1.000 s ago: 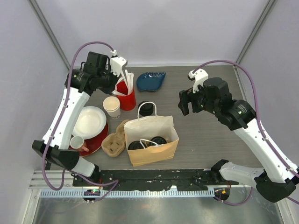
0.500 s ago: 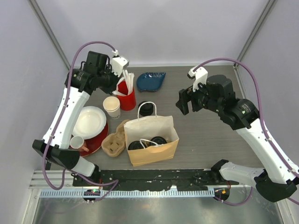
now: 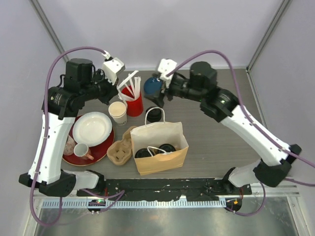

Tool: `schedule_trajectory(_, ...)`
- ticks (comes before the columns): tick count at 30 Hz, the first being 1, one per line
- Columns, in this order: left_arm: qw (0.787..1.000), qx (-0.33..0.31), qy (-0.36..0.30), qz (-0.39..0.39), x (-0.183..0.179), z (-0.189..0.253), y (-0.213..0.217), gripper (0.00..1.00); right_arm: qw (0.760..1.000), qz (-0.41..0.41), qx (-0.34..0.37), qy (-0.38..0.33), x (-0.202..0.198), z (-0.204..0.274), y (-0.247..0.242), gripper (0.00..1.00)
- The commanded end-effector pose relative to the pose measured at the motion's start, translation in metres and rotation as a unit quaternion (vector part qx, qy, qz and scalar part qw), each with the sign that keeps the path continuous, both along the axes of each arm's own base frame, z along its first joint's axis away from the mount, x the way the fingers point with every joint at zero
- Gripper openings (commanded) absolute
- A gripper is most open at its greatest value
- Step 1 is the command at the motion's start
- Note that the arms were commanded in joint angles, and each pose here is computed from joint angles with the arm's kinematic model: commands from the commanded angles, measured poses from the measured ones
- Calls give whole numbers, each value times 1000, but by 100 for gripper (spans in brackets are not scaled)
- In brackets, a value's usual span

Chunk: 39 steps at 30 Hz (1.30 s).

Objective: Pack the takeout coffee

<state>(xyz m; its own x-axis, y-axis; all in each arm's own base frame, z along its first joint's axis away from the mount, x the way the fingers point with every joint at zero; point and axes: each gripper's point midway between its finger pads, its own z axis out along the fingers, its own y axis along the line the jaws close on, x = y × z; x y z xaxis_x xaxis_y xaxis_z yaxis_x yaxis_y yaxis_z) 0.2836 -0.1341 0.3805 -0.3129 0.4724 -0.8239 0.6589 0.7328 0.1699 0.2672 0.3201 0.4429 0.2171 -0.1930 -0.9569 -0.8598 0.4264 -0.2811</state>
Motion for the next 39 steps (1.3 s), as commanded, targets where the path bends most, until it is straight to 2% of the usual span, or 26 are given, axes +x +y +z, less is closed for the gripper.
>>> schedule_trajectory(1,998,-20,-16,-49,-26,20,-8,0,989,85,-30,-122,6,11,51,89)
schedule_trajectory(8,998,-23,-11,-65,-39,20,-8,0,983,133,-39,-119,27,-8,102,92)
schedule_trajectory(14,997,-16,-8,-73,-41,16,-8,0,985,134,-43,-100,31,-31,128,88)
schedule_trajectory(17,997,-14,-11,-73,-41,17,-7,0,987,116,-41,-106,32,-30,131,70)
schedule_trajectory(18,997,-13,-9,-73,-42,16,-7,0,987,114,-40,-106,31,-29,132,54)
schedule_trajectory(20,997,-13,-8,-77,-44,15,-7,0,988,101,-34,-110,34,-28,129,39)
schedule_trajectory(21,997,-16,-7,-81,-45,15,-9,0,988,99,-28,-116,32,-23,127,28)
schedule_trajectory(22,997,-18,-9,-81,-45,16,-9,0,988,96,-24,-119,32,-23,126,24)
schedule_trajectory(24,996,-26,-13,-82,-47,20,-10,0,989,80,-14,-123,32,-14,120,4)
schedule_trajectory(25,996,-30,-22,-82,-47,24,-10,0,990,70,-9,-123,34,-14,119,1)
schedule_trajectory(26,996,-37,-28,-77,-47,28,-10,4,992,47,-3,-117,39,-11,113,1)
schedule_trajectory(27,996,-42,-40,-69,-44,34,-9,15,993,33,0,-117,40,-8,106,1)
schedule_trajectory(28,996,-47,-49,-64,-46,38,-8,30,993,19,8,-119,42,-3,102,1)
schedule_trajectory(29,996,-53,-50,-58,-46,41,-8,55,994,1,16,-112,44,1,97,1)
schedule_trajectory(32,995,-71,-63,-24,-40,53,-3,83,992,-62,52,-98,50,23,73,1)
schedule_trajectory(35,994,-79,-76,27,-29,60,7,93,983,-132,104,-76,52,54,41,1)
schedule_trajectory(37,993,-76,-79,52,-20,57,12,96,972,-173,141,-67,46,80,11,1)
schedule_trajectory(39,992,-64,-75,77,-9,45,18,98,968,-178,171,-45,32,97,-7,1)
